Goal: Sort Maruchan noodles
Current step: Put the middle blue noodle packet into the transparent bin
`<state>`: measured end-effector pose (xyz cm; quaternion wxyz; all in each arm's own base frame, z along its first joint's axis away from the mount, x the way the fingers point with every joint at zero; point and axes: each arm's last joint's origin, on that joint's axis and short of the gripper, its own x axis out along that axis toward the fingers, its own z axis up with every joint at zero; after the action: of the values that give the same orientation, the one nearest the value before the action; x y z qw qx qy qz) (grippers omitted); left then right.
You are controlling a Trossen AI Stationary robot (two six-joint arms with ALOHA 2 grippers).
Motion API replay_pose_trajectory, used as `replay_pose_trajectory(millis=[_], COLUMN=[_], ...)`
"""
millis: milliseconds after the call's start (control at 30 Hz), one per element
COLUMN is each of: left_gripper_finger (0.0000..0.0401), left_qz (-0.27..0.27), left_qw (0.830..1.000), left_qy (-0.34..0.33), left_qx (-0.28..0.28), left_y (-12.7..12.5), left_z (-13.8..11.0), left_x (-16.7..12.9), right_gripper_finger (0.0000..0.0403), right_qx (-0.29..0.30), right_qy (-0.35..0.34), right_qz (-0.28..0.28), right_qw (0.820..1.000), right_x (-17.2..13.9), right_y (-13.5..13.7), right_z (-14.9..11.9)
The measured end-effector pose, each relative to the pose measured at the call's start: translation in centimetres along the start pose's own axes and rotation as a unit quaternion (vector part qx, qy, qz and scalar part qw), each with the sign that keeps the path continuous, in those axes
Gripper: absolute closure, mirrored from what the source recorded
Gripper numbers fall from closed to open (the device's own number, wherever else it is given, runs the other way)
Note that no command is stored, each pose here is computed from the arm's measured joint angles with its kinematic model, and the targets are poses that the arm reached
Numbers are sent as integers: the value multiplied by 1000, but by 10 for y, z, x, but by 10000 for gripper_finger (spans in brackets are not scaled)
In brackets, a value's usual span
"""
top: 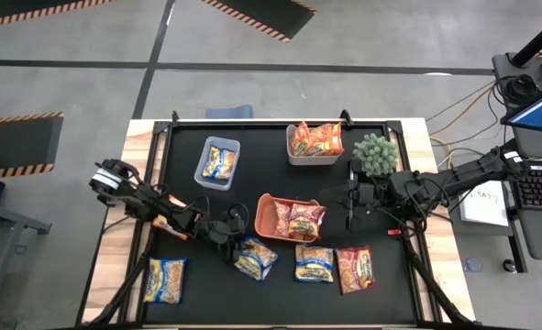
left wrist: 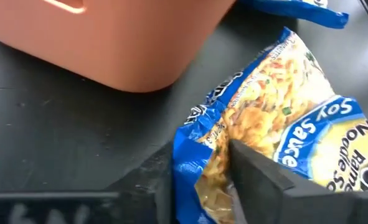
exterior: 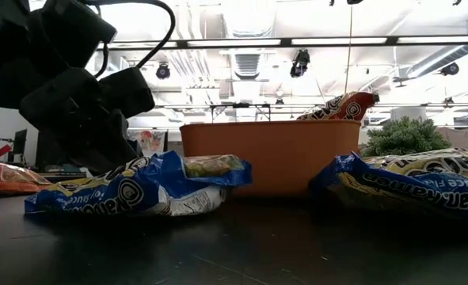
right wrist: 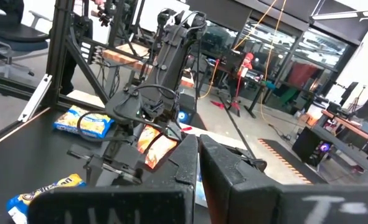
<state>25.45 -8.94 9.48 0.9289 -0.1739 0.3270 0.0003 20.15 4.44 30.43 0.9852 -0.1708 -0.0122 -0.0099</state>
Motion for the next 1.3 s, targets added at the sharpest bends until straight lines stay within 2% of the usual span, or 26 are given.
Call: replay_pose_trajectory(millis=[200, 267, 600, 967, 1033, 1100, 1200, 1300], left_gripper_finger=[367, 385, 394, 395, 395, 395, 395, 395], left_qz=[-25, -33, -65, -86, -67, -23, 85, 195], left_qw=[1000, 999, 996, 985, 982, 978, 966, 947], left_qy=[12, 12, -31, -125, -153, -189, -230, -246], left_qx=[13, 20, 53, 85, 89, 88, 80, 73], left_y=[-2, -3, -12, -19, -17, -13, -4, 7], left_z=[1, 3, 26, 63, 67, 72, 75, 79], left_x=[-3, -5, -34, -108, -122, -136, -154, -170], right_gripper_finger=[394, 394, 394, 394, 394, 394, 394, 394], right_qx=[0, 1, 0, 0, -1, -3, -4, -4], right_qy=[0, 0, 0, 0, 0, 0, 0, 0], right_qz=[0, 0, 0, 0, 0, 0, 0, 0], right_qw=[1000, 1000, 1000, 1000, 1000, 1000, 1000, 1000], right_x=[0, 0, 0, 0, 0, 0, 0, 0], right_y=[0, 0, 0, 0, 0, 0, 0, 0], right_z=[0, 0, 0, 0, 0, 0, 0, 0])
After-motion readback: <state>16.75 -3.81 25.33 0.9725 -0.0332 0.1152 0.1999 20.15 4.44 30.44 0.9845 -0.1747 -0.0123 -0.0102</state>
